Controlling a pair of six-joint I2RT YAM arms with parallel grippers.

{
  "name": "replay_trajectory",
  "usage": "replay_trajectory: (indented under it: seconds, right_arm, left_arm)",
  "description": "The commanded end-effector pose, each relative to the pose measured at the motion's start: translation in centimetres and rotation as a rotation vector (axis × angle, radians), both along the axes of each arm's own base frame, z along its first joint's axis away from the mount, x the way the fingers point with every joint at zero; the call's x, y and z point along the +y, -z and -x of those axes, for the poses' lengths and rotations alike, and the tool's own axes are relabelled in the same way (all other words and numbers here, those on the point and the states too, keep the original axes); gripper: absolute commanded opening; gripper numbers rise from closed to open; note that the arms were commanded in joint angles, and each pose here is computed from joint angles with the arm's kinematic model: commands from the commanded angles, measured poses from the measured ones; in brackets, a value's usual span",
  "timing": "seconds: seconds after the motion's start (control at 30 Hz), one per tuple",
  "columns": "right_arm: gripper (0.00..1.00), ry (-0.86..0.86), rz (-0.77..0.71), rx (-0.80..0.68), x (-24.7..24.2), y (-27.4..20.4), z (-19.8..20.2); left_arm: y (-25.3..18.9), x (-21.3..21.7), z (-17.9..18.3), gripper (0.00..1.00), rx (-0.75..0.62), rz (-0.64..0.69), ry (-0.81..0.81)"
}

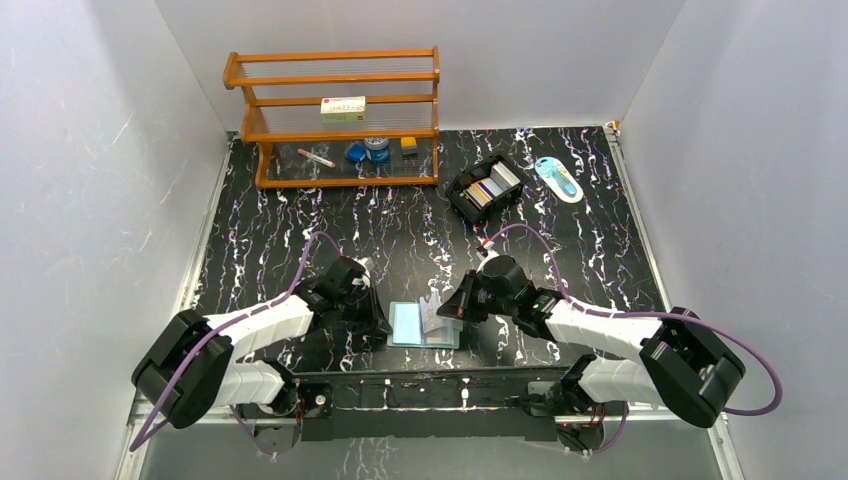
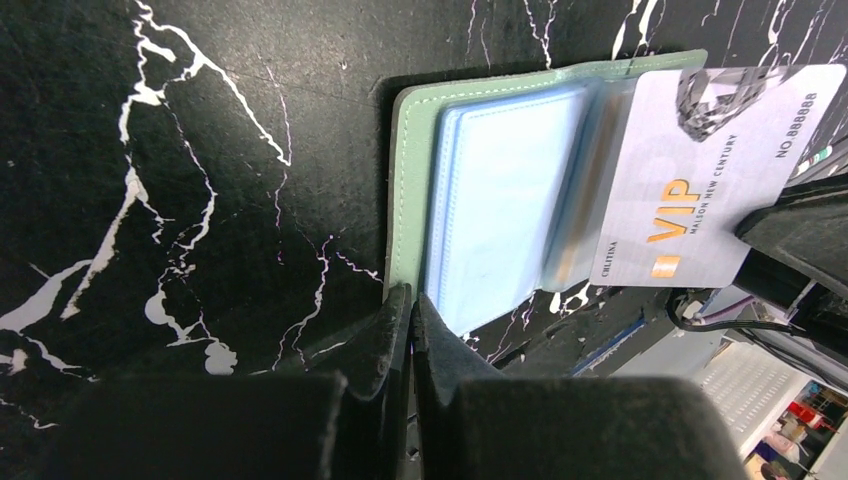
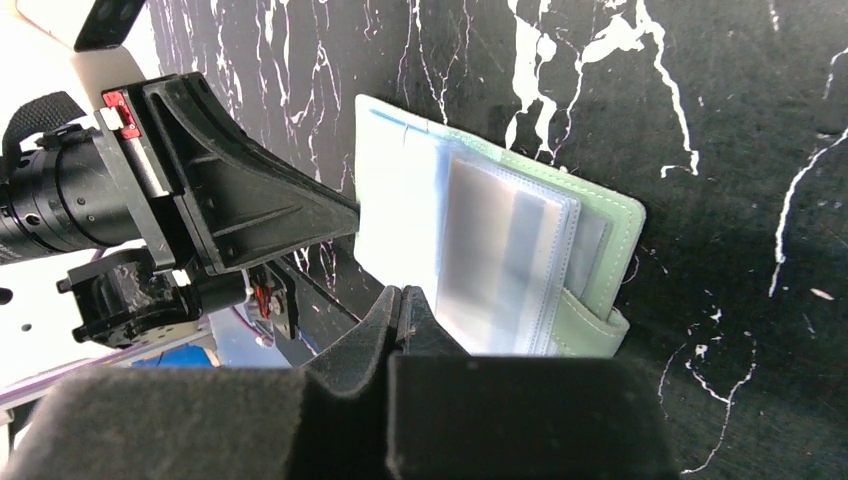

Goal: Put the credit cards into the card holder
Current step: Insert the credit card into the card holder.

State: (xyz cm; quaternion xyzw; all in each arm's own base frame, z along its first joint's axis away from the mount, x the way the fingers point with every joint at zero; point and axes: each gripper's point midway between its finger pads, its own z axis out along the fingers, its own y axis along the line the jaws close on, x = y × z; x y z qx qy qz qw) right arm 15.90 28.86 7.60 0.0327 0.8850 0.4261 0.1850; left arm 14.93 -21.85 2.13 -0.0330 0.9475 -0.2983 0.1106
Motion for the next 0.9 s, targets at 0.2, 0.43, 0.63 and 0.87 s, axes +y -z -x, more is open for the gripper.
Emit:
replay_trajectory:
  seconds: [0.2,0.43,0.63,0.87]
  right_arm:
    - [0.0,0.025,-0.019,0.0,0.1,1.1,0.0]
    - [0.0,0.012,-0.053,0.04,0.9,1.7,0.5]
    - [0.0,0.026,-0.028,0.095,0.2,3.4,1.4]
    - [0.0,0.084,-0.003,0.075,-0.6,3.2,1.2]
  left_arm:
    - [1.2,1.1,0.5,0.0,0.026,-0.061,0.0]
    - [1.8,1.1,1.1,0.01,0.058,-0.054,-0.004]
    - [1.6,1.0,1.1,0.01,0.057,-0.04,-0.01]
    - [1.8,1.2,1.4,0.02,0.065,-0.037,-0.025]
